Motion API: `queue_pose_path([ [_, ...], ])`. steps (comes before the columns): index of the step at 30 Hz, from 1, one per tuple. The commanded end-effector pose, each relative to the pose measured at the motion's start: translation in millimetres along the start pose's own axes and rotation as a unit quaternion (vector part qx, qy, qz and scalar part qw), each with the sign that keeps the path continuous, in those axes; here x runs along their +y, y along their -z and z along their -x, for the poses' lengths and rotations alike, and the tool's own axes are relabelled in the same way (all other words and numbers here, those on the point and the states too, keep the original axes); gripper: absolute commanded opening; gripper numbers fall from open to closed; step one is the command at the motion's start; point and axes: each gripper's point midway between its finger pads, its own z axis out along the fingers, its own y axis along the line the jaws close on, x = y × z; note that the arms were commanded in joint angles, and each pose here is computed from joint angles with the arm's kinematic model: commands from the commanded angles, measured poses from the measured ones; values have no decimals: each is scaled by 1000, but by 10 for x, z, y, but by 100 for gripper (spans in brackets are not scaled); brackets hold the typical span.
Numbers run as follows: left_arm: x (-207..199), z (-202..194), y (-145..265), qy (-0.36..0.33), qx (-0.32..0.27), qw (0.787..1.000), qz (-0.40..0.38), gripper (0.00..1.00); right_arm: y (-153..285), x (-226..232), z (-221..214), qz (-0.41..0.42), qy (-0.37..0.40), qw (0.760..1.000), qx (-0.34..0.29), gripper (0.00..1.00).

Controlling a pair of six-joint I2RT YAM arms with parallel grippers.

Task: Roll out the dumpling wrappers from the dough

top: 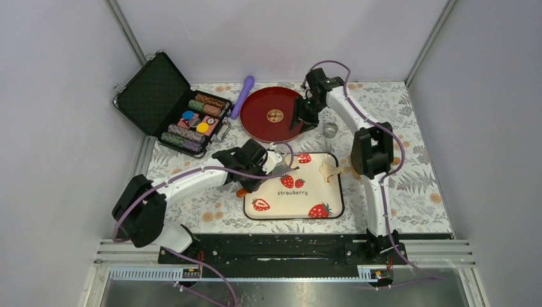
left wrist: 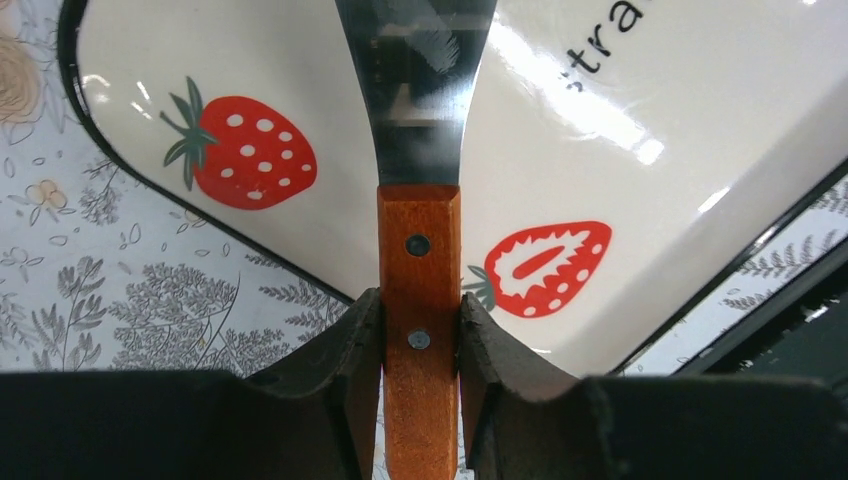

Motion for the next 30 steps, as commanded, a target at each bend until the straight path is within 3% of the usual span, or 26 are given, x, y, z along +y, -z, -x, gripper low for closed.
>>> queue_pose_path([
  [1, -24, 117, 192, 13, -45, 999, 4, 0, -122, 258, 57, 13, -3, 1000, 23, 51],
  [7, -42, 32, 314, 24, -46, 999, 7, 0, -492, 316, 276, 24, -37, 999, 23, 48],
  [14, -19, 5, 488, 41, -64, 997, 22, 0, -800, 274, -4, 9, -60, 995, 74, 46],
  [30, 213, 217, 839, 69, -100, 991, 54, 0, -413, 112, -586, -19, -35, 989, 142, 47],
])
